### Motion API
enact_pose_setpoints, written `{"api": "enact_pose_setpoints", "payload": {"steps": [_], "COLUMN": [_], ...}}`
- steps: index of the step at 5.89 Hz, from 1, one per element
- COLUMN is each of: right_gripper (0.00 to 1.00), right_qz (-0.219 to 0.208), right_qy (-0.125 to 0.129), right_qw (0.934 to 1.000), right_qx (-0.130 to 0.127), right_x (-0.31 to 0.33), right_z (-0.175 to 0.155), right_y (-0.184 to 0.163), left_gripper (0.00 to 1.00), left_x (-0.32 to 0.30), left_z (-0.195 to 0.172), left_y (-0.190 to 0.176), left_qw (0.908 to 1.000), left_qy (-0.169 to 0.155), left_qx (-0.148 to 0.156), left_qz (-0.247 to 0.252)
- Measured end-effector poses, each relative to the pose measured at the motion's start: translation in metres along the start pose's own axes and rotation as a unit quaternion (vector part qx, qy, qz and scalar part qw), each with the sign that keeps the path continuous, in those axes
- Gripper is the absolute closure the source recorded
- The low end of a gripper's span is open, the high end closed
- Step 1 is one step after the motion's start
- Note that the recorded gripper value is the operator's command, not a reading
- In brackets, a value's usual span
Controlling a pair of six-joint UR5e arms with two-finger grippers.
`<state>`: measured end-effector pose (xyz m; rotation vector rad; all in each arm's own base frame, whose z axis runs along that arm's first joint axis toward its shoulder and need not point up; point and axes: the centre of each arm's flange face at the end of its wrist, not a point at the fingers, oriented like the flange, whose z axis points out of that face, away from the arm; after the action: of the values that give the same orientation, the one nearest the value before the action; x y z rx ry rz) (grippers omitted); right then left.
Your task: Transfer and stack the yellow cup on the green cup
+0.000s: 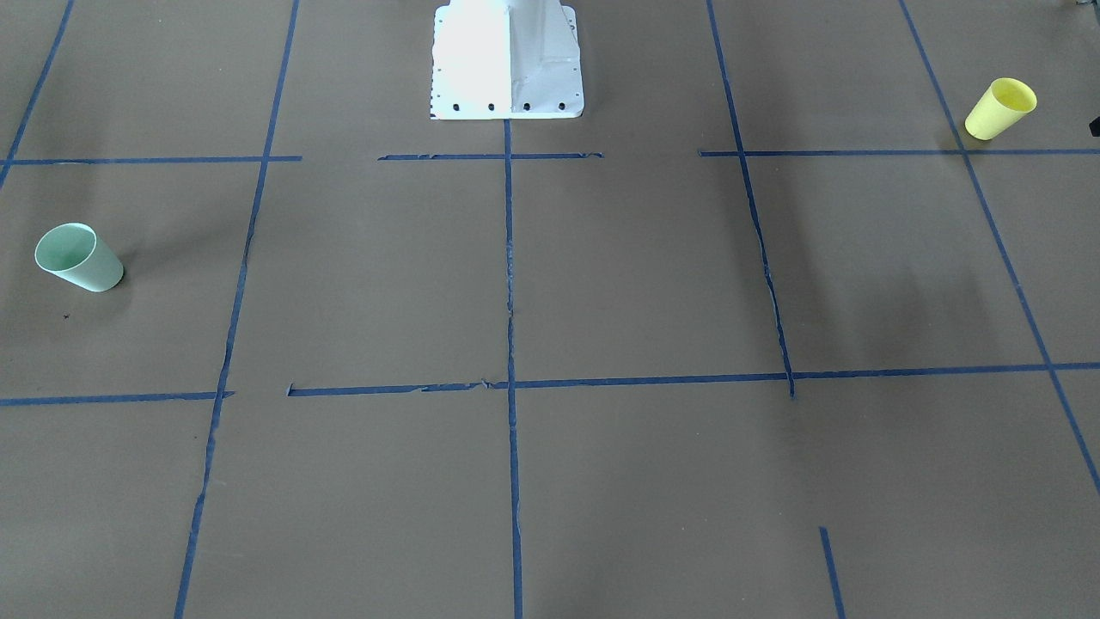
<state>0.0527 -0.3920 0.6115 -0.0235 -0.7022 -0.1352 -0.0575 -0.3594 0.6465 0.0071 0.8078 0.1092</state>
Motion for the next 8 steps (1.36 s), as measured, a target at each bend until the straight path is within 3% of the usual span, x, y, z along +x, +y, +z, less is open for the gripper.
{"api": "enact_pose_setpoints", "payload": {"steps": [3,6,8], "right_gripper": [0.0,0.0,0.0], "right_qz": [-0.003,-0.006,-0.007], "right_qy": [0.001,0.001,-0.002], "right_qw": [1.0,1.0,0.9999], "right_qx": [0.003,0.007,0.009], "right_x": [-0.001,-0.003,-0.006], "right_z": [-0.001,-0.005,-0.006], "right_y": [-0.001,-0.003,-0.003], "left_gripper": [0.0,0.0,0.0], "left_x": [0.005,0.034,0.053], "left_z": [-0.004,-0.039,-0.05], "left_y": [-0.001,-0.046,-0.045], "left_qw": [0.9999,0.9962,0.9928], "left_qy": [-0.002,-0.006,-0.005], "left_qx": [0.005,0.062,0.111], "left_qz": [0.008,0.061,0.045]}}
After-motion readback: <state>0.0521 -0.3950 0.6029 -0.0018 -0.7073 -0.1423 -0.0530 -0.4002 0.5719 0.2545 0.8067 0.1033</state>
